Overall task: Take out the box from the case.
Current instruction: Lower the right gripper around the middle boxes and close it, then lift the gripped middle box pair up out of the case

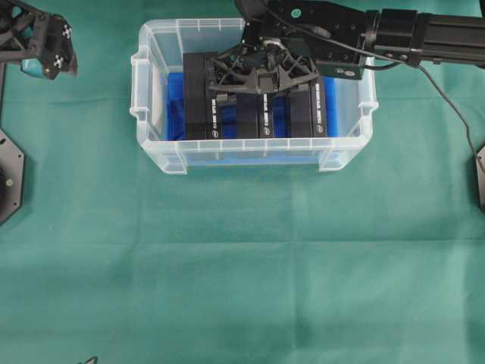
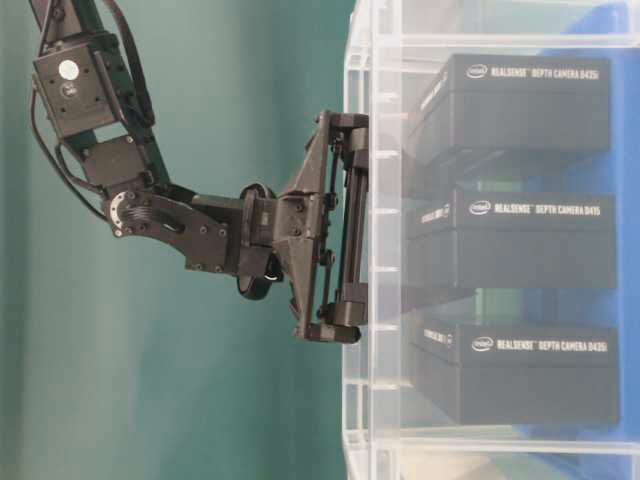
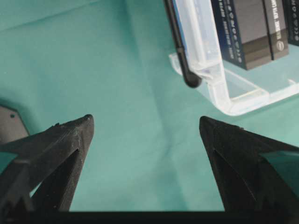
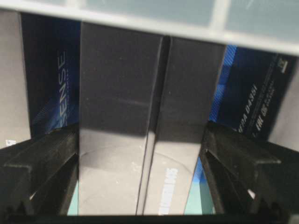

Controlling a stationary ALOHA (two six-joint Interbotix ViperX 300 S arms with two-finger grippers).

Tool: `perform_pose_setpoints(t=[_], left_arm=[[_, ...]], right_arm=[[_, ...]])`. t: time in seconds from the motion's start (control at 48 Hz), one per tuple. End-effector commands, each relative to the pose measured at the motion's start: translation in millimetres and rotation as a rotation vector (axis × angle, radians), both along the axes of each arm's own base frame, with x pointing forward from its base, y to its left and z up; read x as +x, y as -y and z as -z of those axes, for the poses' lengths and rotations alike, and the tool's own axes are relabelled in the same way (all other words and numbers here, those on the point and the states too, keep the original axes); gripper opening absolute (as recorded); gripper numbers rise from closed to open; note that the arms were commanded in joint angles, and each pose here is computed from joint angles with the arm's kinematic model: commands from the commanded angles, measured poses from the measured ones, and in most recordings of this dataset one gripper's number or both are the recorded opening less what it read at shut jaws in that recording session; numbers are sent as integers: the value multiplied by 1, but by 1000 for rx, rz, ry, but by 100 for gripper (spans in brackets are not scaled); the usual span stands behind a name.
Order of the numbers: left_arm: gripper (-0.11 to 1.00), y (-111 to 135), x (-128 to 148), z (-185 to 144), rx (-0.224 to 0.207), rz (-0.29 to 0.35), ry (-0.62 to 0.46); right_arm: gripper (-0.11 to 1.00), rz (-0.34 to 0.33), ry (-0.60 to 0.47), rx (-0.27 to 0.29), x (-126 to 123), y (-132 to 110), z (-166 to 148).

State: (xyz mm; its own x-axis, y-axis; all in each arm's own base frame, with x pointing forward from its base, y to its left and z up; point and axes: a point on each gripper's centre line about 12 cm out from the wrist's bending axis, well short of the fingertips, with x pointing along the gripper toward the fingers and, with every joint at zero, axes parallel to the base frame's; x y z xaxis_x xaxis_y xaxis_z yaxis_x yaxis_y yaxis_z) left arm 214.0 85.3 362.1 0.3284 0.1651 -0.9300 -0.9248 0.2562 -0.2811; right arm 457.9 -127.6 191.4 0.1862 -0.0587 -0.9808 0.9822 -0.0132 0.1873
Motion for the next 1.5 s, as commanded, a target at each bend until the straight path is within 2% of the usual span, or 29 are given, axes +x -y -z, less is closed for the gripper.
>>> perform_pose_setpoints(t=[0.0,0.458,0.521,0.625,1.084,1.188,1.354,1.479], left_arm=[[97,1,0,-5,6,2,21],[97,1,-1,-5,6,2,19],[97,1,-1,-5,6,2,19],[97,1,0,-5,6,3,19],[97,1,0,-5,10,3,22],[97,1,0,-5,10,3,22],[97,1,0,-5,11,5,24],[97,1,-1,-5,11,3,24]], right_arm=[[92,2,30,-6,2,0,-10],[90,4,22,-2,3,0,-4],[85,4,22,-2,3,0,-4],[67,4,23,-3,3,1,-5],[67,4,28,-4,5,0,-8],[67,8,21,-1,3,0,-16],[67,57,16,6,-3,1,-49],[67,68,23,6,-8,2,-73]])
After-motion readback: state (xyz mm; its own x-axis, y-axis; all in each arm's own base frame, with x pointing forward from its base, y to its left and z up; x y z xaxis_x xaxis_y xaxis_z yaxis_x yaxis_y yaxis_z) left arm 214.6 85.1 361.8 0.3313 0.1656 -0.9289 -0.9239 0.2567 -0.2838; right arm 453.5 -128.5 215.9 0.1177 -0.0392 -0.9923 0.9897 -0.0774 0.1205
